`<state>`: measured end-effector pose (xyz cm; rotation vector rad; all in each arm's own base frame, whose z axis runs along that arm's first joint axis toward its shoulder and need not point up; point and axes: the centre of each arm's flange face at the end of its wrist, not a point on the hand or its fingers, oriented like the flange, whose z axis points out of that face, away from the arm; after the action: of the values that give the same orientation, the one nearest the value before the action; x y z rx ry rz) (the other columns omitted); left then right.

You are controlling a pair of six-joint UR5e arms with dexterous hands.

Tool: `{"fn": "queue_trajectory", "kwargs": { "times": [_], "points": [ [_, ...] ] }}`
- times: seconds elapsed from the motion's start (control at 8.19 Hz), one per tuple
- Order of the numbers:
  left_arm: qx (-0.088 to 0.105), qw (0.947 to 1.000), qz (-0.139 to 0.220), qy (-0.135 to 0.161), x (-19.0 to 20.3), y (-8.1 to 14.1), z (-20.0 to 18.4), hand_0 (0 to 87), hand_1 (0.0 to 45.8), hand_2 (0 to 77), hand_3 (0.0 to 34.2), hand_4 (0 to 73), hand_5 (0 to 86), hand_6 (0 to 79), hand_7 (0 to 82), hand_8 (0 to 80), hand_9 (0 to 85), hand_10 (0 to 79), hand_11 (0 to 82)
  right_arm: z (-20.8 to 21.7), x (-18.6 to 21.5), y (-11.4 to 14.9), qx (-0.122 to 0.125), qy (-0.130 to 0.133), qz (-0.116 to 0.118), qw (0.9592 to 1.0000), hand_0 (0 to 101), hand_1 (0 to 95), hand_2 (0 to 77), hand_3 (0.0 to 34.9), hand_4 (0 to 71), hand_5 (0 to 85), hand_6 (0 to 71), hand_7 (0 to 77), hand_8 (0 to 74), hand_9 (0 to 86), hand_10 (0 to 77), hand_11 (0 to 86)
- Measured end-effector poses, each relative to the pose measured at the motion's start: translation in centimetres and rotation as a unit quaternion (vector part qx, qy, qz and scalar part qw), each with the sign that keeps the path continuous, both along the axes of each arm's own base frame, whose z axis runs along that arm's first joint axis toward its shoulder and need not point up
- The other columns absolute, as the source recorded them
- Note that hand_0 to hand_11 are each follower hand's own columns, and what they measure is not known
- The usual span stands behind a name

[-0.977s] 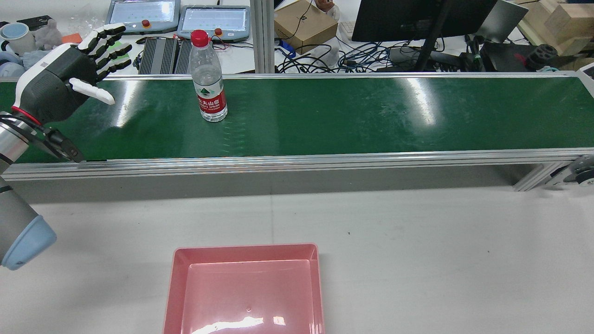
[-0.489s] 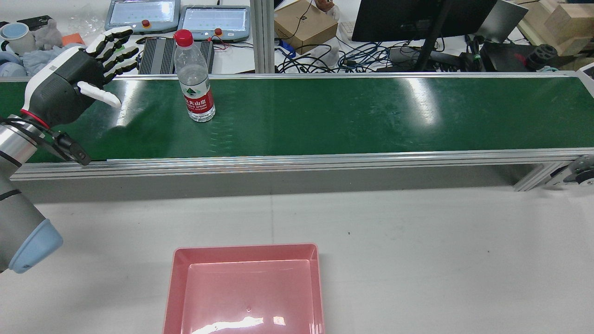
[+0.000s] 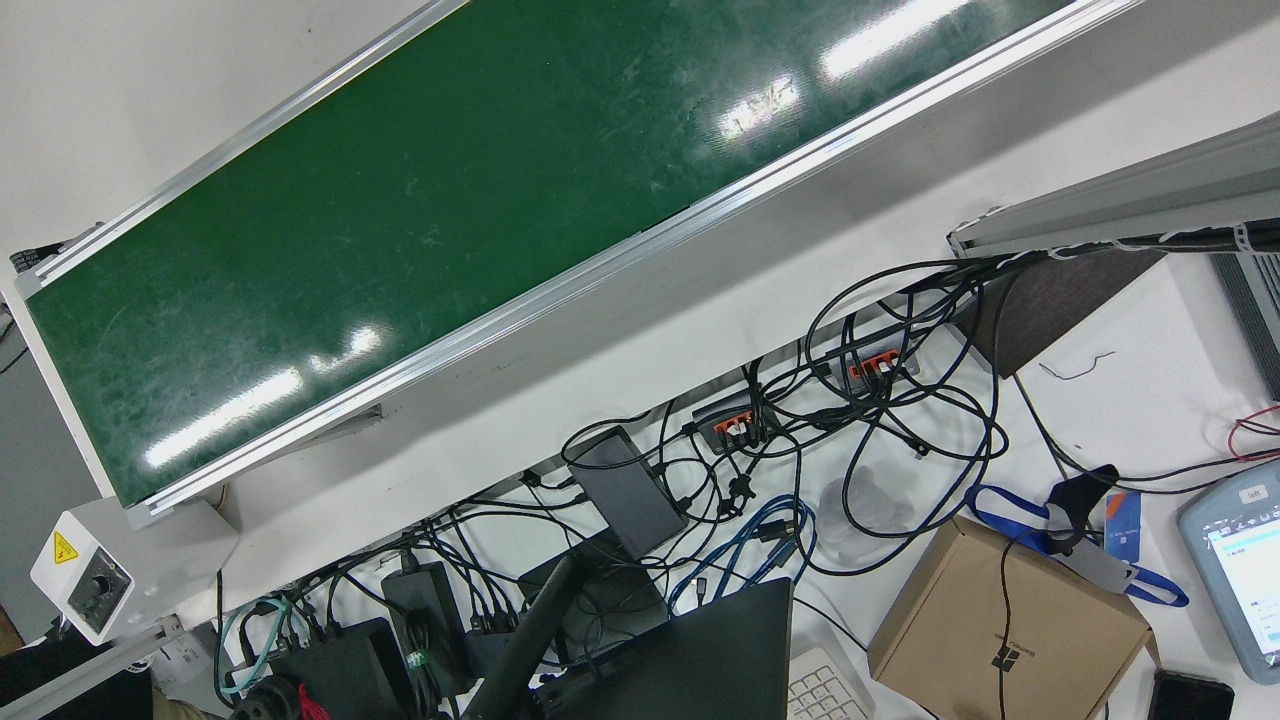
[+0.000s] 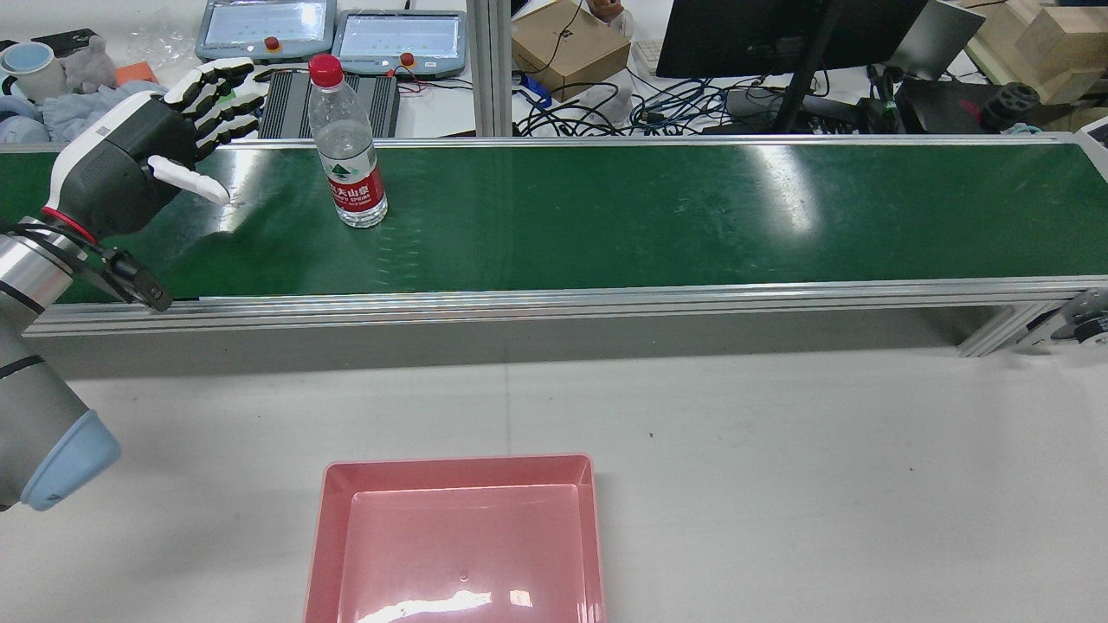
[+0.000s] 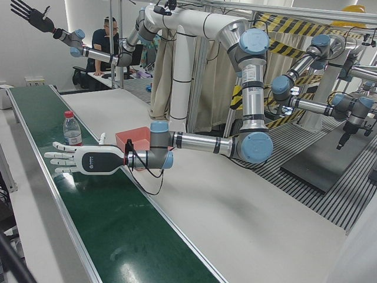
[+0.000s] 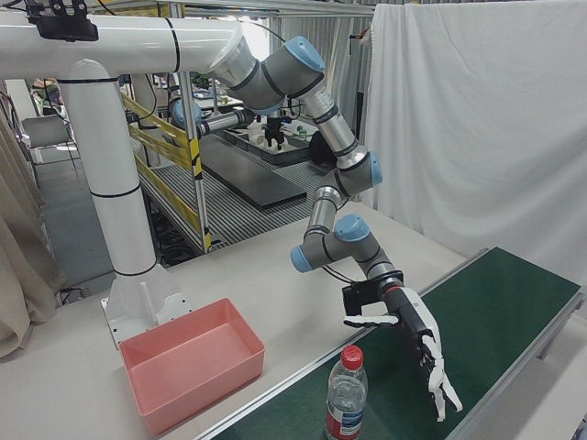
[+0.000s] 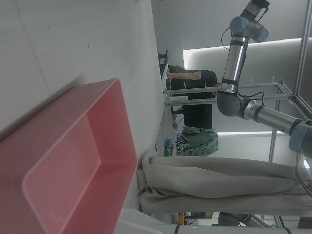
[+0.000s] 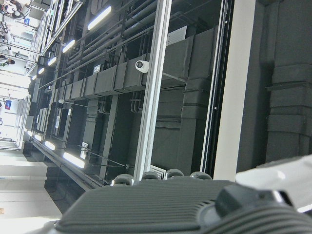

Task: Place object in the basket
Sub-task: 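Close the left hand around the red-capped water bottle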

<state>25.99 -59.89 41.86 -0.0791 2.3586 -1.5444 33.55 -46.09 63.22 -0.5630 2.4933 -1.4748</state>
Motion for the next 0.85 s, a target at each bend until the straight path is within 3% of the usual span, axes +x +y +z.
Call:
{"fn": "queue_trajectory", "kwargs": {
  "times": [0.61, 0.85],
  "points": [
    [0.007, 1.0, 0.002, 0.005, 0.9, -0.9, -1.8, 57.2, 6.0, 0.0, 6.7, 7.1, 25.1, 6.5, 2.7, 10.4, 12.0, 7.1, 11.4, 0.0, 0.0, 0.0, 0.0, 0.0, 0.0, 1.0, 0, 0.0, 0.5, 0.2, 0.5, 0.0, 0.0, 0.5, 0.0, 0.0, 0.0, 0.0],
    [0.007, 1.0, 0.002, 0.006, 0.9, -0.9, -2.0, 57.2, 6.0, 0.0, 5.8, 3.8, 25.1, 4.9, 2.7, 8.2, 10.4, 6.0, 9.8, 0.0, 0.0, 0.0, 0.0, 0.0, 0.0, 1.0, 0, 0.0, 0.5, 0.2, 0.5, 0.0, 0.0, 0.5, 0.0, 0.0, 0.0, 0.0]
  ]
}}
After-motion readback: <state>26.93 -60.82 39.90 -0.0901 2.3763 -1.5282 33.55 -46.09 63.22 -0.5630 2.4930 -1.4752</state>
